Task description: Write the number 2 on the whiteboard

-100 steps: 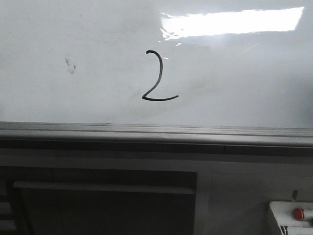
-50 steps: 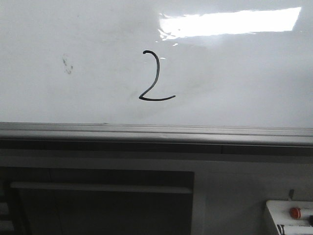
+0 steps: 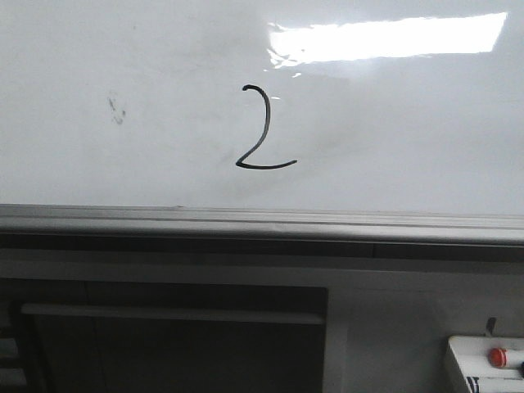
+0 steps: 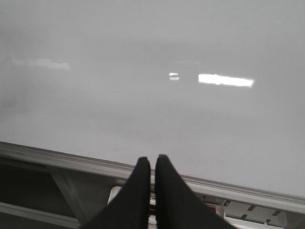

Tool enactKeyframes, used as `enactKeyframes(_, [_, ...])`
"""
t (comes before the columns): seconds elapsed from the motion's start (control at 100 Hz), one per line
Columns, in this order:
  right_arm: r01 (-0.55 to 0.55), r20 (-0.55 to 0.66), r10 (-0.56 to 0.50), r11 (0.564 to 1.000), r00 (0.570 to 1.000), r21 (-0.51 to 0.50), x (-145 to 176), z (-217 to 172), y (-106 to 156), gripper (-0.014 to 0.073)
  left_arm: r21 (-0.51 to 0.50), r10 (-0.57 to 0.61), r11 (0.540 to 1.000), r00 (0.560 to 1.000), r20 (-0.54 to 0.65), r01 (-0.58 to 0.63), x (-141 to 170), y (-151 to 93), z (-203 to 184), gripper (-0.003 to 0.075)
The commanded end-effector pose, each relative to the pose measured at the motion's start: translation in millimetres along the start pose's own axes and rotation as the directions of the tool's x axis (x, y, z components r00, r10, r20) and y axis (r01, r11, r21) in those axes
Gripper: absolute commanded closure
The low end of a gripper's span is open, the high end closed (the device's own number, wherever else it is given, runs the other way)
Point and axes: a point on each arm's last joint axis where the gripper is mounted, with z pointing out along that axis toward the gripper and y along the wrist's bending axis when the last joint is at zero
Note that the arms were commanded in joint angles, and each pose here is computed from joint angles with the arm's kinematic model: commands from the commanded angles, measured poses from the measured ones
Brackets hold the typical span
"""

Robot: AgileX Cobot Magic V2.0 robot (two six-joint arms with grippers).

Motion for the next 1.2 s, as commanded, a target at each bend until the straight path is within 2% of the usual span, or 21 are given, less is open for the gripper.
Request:
enactKeyframes(0.0, [0.025,0.094,-0.028,0.999,0.995,0.032,-2,-8,0,0.0667,-0.007,-0.03,0.999,0.992,0.123,0.031,-11,1,-2,0.0737])
enactKeyframes(0.12, [0.026,0.075,-0.028,0.999,0.997,0.024,9,-8,2,0.0667,0.0,-0.056,0.998,0.993,0.104,0.056,-5,0,0,0.0738])
enactKeyframes(0.49, [0.026,0.052,-0.027,1.0,0.998,0.014,11,-8,3,0.0667,0.003,-0.055,0.998,0.994,0.095,0.055,-2,0,1,0.0738])
enactKeyframes(0.62, [0.026,0.052,-0.027,1.0,0.998,0.014,11,-8,3,0.0667,0.018,-0.053,0.999,0.989,0.139,0.051,5,-2,-11,0.0738])
enactKeyframes(0.68, [0.026,0.052,-0.027,1.0,0.998,0.014,11,-8,3,0.0667,-0.004,-0.002,1.0,0.977,0.212,0.003,8,-1,-21,0.0738])
enactKeyframes(0.81, [0.026,0.052,-0.027,1.0,0.998,0.014,11,-8,3,0.0667,-0.04,0.07,0.997,0.947,0.313,-0.06,30,0,-34,0.0738])
enactKeyframes(0.91, [0.026,0.052,-0.027,1.0,0.998,0.014,11,-8,3,0.0667,-0.052,0.076,0.997,0.927,0.367,-0.061,51,0,-37,0.0738])
enactKeyframes(1.02, [0.026,0.052,-0.027,1.0,0.998,0.014,11,-8,3,0.0667,-0.075,0.08,0.996,0.919,0.386,-0.055,76,1,-38,0.0738])
enactKeyframes(1.19, [0.026,0.05,-0.027,1.0,0.998,0.014,11,-8,3,0.0667,-0.116,0.092,0.992,0.891,0.444,-0.045,98,3,-32,0.0738])
